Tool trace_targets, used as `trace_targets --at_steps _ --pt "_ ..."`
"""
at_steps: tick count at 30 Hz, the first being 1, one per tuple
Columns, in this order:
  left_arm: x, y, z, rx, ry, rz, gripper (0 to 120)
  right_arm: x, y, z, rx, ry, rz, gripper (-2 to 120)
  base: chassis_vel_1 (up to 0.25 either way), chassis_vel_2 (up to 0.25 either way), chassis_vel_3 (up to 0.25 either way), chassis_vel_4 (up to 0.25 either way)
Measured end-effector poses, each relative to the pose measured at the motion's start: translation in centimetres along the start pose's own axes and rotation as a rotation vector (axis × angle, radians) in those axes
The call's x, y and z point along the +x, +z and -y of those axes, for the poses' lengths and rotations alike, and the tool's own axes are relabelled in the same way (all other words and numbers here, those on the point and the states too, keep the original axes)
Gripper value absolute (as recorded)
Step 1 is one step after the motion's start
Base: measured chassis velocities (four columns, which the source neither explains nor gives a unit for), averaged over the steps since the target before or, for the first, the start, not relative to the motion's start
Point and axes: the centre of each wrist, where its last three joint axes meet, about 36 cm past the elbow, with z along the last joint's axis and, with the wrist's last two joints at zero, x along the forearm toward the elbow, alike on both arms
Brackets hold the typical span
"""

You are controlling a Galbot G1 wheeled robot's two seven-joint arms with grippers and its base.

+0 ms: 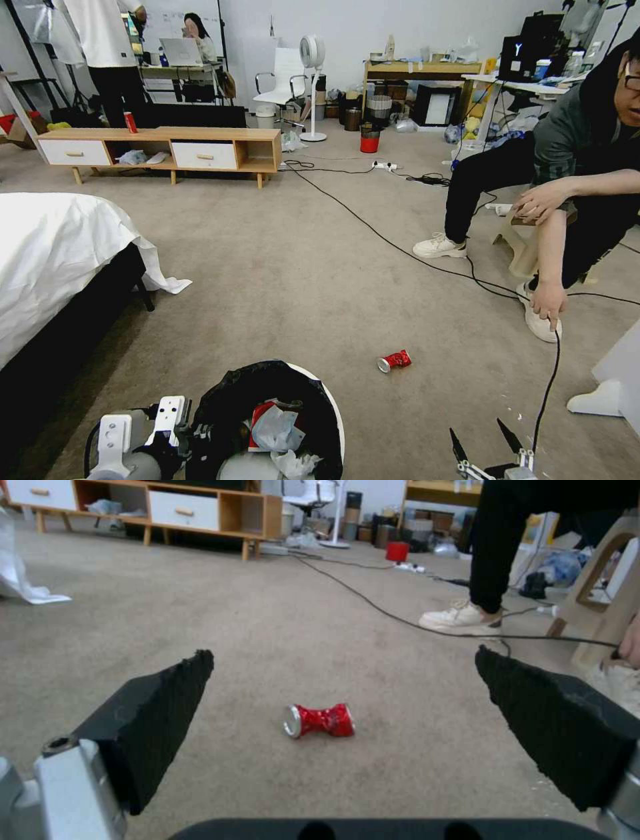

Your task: Pick up the trash bin and place the garbage on the floor into it.

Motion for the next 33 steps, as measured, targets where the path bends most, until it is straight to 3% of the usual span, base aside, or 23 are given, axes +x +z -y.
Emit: trace_targets --at_steps 14,20,27,33 --pt "-0.3 -0.3 -0.2 -0.001 0.010 -0.005 1 -0.1 0.8 -0.7 -0.012 -0.033 -0.016 100 0.000 0.000 0.000 0.000" --pt "-0.7 0.5 -0.4 0.004 0.009 -0.033 1 -0.5 1.3 -0.7 -0.015 -0.047 -0.021 100 0.000 0.000 0.000 0.000" --pt "-0.5 0.2 -0.5 -0.021 0.016 -0.052 1 -3.0 1.1 -1.2 -0.027 -0.025 0.035 100 0.000 0.000 0.000 0.000" --pt "-0.8 -0.3 -1.2 -0.038 -0.005 -0.052 1 -2.9 0.8 -0.7 -0.011 -0.014 0.040 100 0.000 0.000 0.000 0.000"
